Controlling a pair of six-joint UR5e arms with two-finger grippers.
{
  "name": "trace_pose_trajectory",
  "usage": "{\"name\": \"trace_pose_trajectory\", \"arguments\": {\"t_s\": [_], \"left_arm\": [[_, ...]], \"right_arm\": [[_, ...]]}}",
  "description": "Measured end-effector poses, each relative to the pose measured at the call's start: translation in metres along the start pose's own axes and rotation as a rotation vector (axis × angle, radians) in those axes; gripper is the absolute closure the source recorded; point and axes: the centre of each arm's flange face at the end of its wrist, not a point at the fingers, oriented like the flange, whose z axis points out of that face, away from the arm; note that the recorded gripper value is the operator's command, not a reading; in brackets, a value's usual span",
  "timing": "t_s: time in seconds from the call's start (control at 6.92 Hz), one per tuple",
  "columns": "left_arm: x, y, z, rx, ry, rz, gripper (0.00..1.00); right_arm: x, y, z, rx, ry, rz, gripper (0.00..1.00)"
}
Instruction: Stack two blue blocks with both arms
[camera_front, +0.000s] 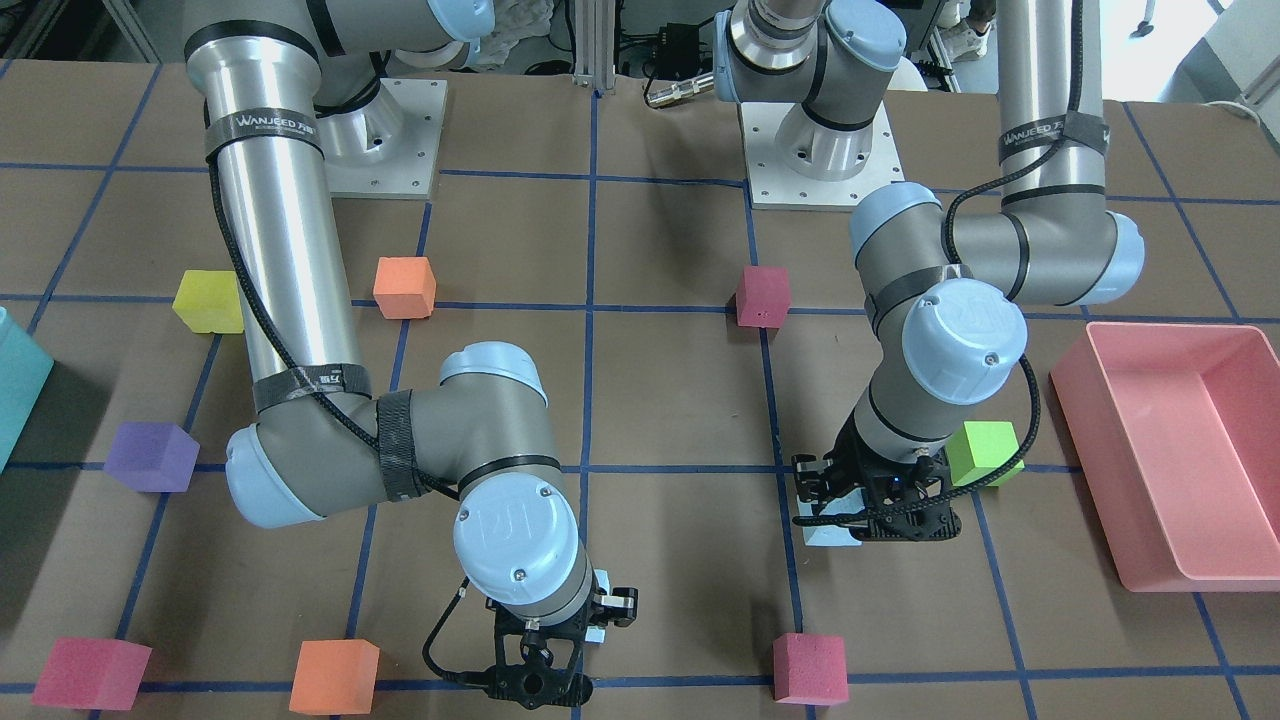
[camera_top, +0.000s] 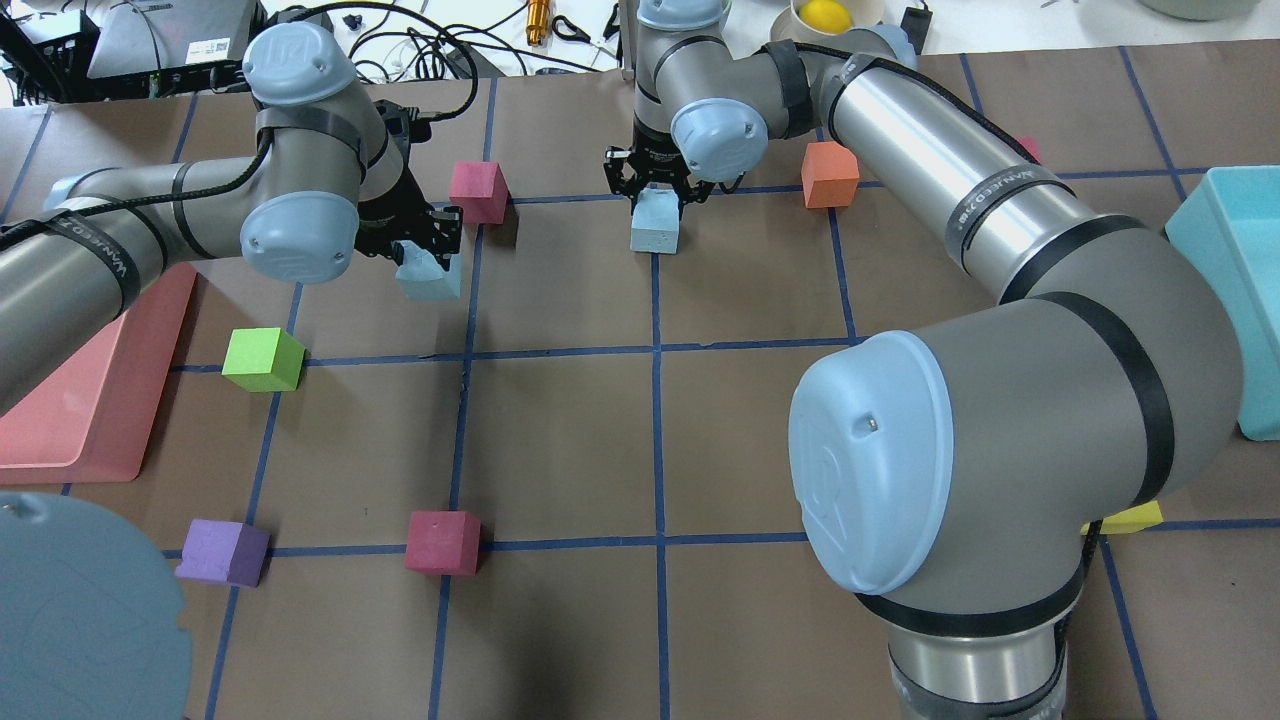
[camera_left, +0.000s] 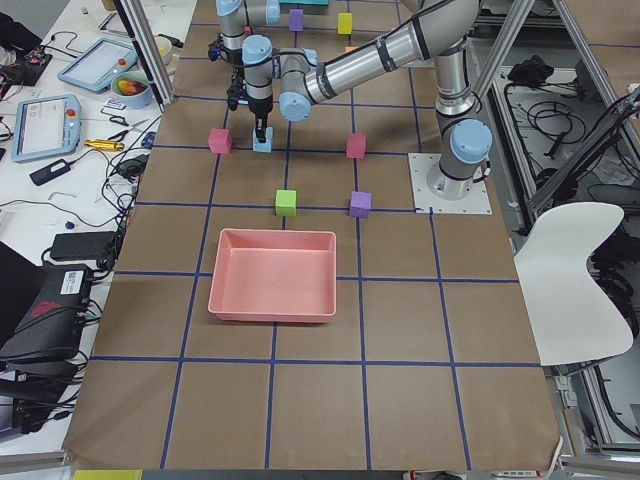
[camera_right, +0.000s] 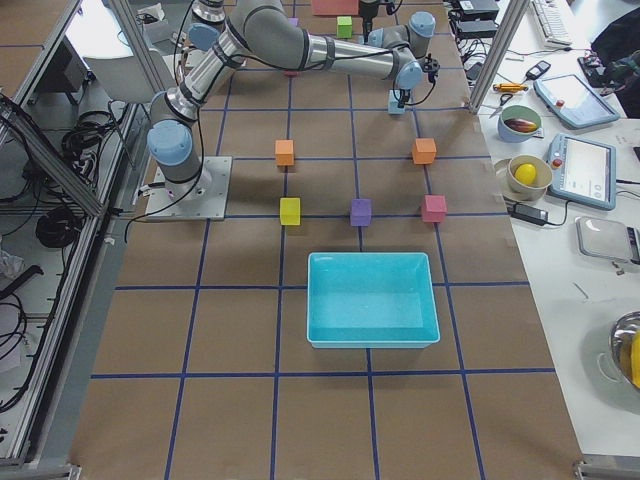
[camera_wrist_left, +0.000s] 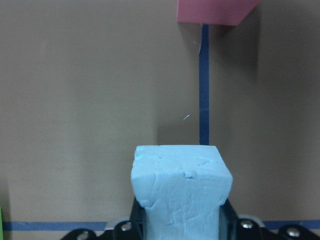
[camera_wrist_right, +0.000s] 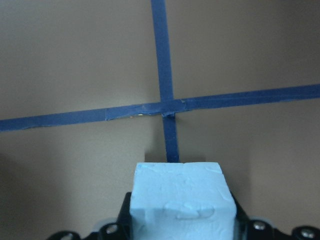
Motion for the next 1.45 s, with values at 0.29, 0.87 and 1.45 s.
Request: {"name": "trace_pose_trajectory", "arguments": {"t_s": [0.29, 0.87, 1.45], "left_arm": [[0.004, -0.013, -0.016, 0.008, 0.010, -0.007, 0.84], [0.032, -0.031, -0.057, 0.009, 0.044, -0.033, 0.84], [0.056, -0.038, -0.062, 0.011, 0.065, -0.063, 0.84]], "right_arm": [[-0.001, -0.004, 0.008, 0.020, -0.009, -0.004, 0.35], [0.000, -0.005, 0.006, 0.042, -0.008, 0.004, 0.00], [0.027, -0.001, -0.065, 0.029, -0.002, 0.035, 0.00]]}}
